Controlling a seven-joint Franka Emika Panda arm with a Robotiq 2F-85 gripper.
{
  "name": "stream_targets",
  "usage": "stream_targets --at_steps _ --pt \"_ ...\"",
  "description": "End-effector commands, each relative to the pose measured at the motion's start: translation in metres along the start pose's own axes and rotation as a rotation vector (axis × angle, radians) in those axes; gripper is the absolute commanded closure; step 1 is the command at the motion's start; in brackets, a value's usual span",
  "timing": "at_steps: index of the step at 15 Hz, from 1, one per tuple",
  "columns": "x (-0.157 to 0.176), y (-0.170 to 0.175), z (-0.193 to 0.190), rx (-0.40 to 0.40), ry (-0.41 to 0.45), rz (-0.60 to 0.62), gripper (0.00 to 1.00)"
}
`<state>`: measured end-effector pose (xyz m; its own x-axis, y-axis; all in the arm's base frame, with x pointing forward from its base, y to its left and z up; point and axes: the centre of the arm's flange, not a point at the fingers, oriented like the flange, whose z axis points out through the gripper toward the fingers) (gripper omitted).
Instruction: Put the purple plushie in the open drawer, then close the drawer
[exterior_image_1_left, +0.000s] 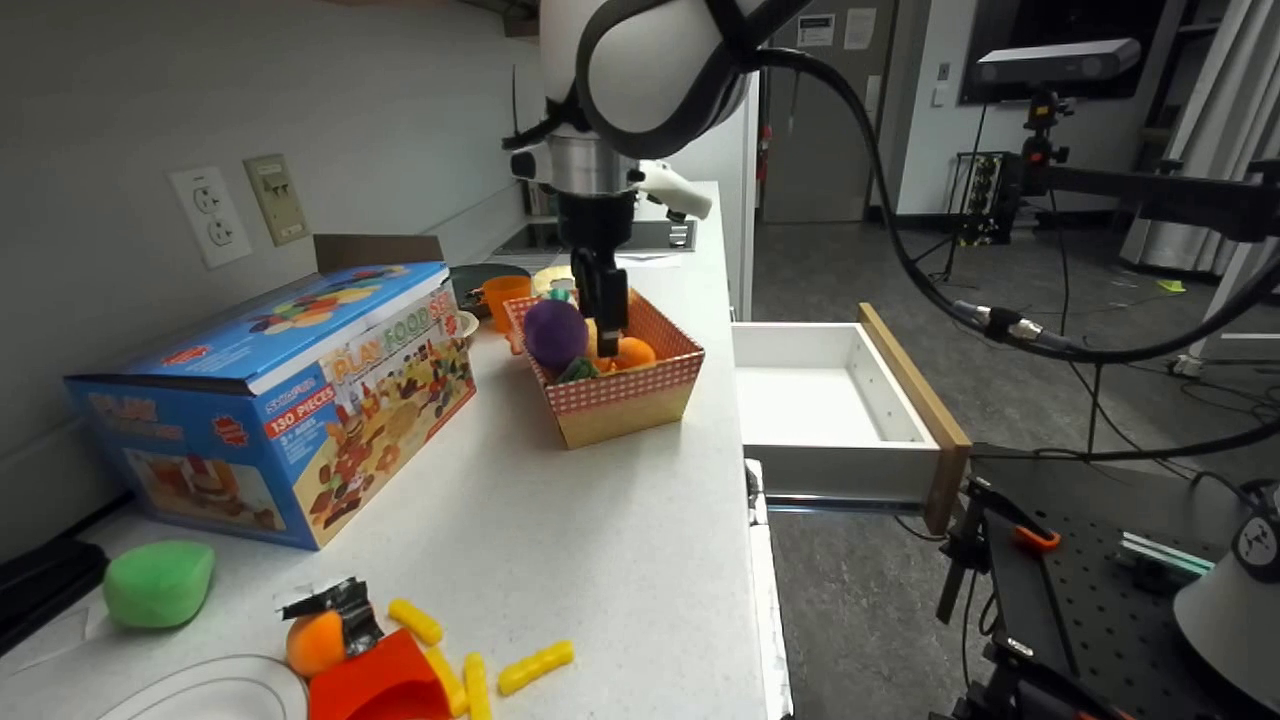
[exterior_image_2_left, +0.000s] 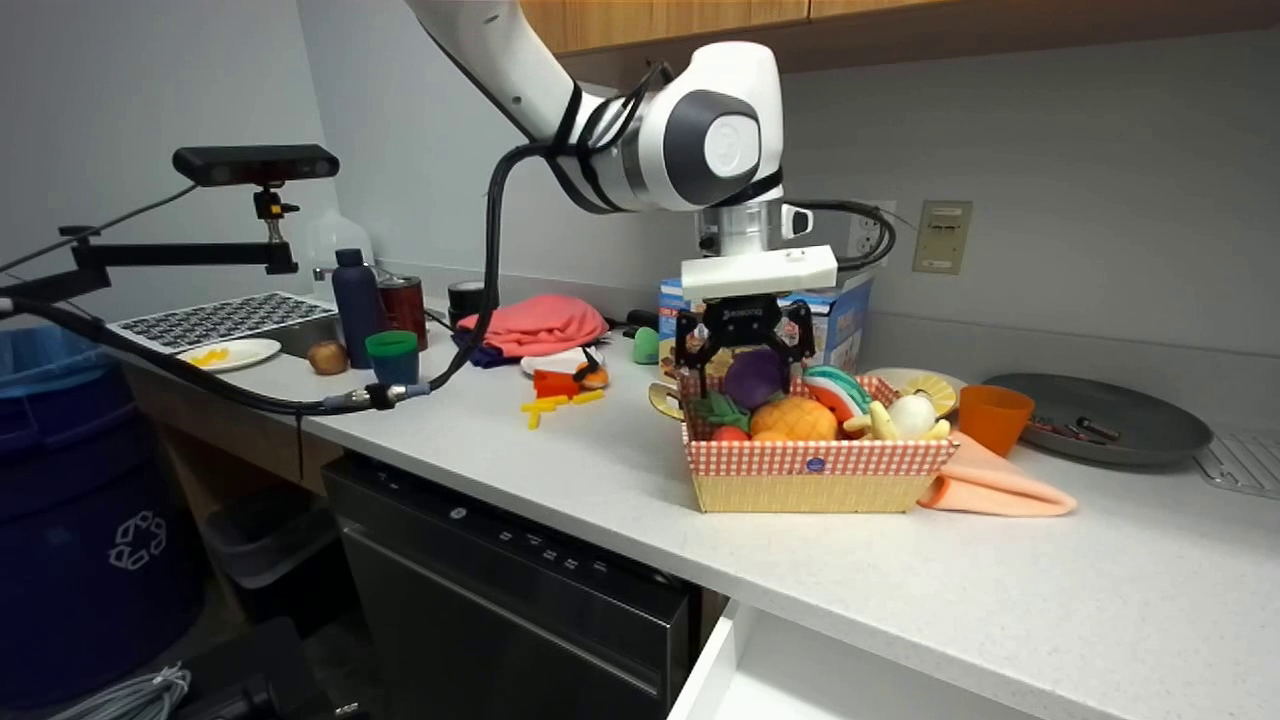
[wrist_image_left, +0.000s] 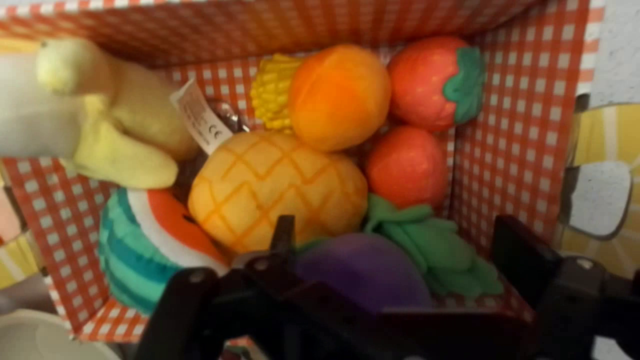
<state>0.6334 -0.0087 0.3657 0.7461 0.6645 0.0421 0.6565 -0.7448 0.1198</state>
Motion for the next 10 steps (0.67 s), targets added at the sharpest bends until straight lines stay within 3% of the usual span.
stream_targets --at_steps 1,7,8,9,10 --pt "0.043 0.015 -0.002 -0.075 0.001 -0.110 0.00" --pt "0.067 0.013 0.001 -0.120 0.009 -0.178 0.00" --pt "0.069 0.012 0.001 -0.121 0.011 -0.181 0.07" --pt "0.070 0.012 0.001 -0.124 0.014 -0.185 0.26" --pt "0.072 0.011 0.000 -0.126 0.015 -0.187 0.34"
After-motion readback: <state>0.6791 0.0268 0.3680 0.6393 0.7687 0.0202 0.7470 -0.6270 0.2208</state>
